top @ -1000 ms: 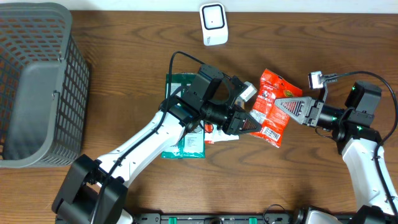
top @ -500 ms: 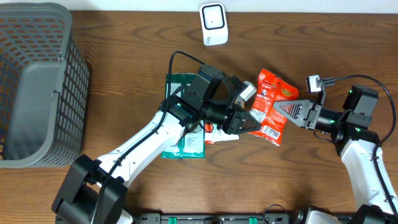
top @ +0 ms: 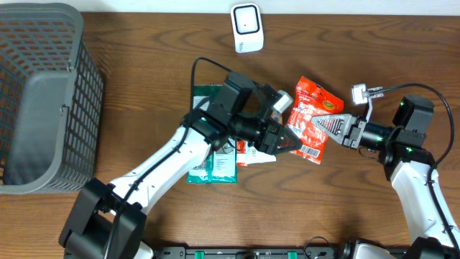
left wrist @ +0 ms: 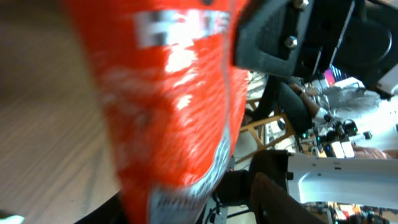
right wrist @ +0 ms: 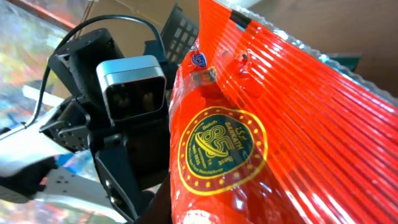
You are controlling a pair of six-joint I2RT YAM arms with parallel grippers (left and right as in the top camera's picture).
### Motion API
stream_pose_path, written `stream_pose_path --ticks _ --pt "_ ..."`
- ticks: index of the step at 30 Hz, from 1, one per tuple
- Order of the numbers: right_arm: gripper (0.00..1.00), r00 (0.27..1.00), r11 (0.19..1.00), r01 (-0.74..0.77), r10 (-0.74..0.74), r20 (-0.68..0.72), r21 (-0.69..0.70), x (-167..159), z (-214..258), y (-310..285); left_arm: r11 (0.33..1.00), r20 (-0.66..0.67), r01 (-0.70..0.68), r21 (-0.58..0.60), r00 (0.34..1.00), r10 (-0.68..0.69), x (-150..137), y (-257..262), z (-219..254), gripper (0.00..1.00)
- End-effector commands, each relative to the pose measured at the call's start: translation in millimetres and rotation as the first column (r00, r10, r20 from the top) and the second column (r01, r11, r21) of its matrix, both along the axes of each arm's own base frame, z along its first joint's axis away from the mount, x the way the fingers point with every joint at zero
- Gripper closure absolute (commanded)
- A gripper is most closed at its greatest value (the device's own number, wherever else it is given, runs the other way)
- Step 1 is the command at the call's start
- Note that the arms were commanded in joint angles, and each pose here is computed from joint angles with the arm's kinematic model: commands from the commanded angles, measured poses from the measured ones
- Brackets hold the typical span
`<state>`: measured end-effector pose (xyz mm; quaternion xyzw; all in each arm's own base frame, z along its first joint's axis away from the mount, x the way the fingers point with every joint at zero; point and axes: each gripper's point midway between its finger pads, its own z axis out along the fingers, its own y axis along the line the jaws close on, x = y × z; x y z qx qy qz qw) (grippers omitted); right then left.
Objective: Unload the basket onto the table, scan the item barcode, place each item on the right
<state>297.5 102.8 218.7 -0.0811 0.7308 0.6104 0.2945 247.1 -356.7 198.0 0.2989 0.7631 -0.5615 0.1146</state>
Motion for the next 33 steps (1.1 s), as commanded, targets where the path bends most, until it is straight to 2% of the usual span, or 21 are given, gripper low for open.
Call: stream_pose_path --ticks 1,6,7,11,14,17,20,22,24,26,27,29,33 --pt "0.99 0.999 1.0 -0.011 0.011 0.051 0.004 3 13 1 0.998 0.001 -0.056 0.013 0.998 0.056 17 16 -2 0.43" --pt "0.99 0.991 0.999 -0.022 0.018 0.129 0.026 14 52 5 0.983 -0.049 -0.171 0.06 0.984 0.174 44 52 -7 0.42" --pt "0.99 0.987 0.999 -0.034 0.028 0.16 0.032 14 69 9 0.958 -0.022 -0.257 0.128 0.965 0.262 54 70 -10 0.42" --pt "0.99 0.985 0.999 -0.019 0.012 0.173 0.039 20 89 7 0.872 0.104 -0.418 0.255 0.908 0.405 59 106 -3 0.42" --pt "0.98 0.983 0.987 0.142 -0.15 0.105 0.08 47 97 -4 0.754 0.243 -0.575 0.317 0.818 0.522 55 143 19 0.43" --pt "0.98 0.949 0.949 0.312 -0.313 0.035 0.044 71 75 -20 0.672 0.325 -0.668 0.32 0.743 0.585 47 169 39 0.43" --pt "0.99 0.92 0.918 0.391 -0.389 0.054 -0.064 81 46 -28 0.615 0.386 -0.725 0.31 0.687 0.615 37 189 53 0.43" --pt "0.99 0.905 0.889 0.425 -0.417 0.08 -0.169 84 23 -30 0.547 0.441 -0.775 0.316 0.63 0.639 32 209 59 0.43" --pt "0.99 0.899 0.868 0.437 -0.423 0.11 -0.236 86 19 -34 0.5 0.474 -0.804 0.321 0.594 0.65 30 221 62 0.43" --pt "0.99 0.895 0.832 0.445 -0.43 0.122 -0.331 88 22 -42 0.473 0.49 -0.817 0.331 0.577 0.653 28 228 64 0.46" --pt "0.99 0.884 0.768 0.46 -0.442 0.151 -0.446 93 35 -50 0.465 0.501 -0.818 0.339 0.576 0.646 28 230 69 0.47" --pt "0.99 0.877 0.674 0.467 -0.435 0.204 -0.572 99 58 -53 0.462 0.51 -0.812 0.357 0.584 0.632 30 231 76 0.48" --pt "0.99 0.875 0.495 0.458 -0.396 0.278 -0.738 106 87 -48 0.368 0.497 -0.81 0.457 0.575 0.649 41 252 88 0.47"
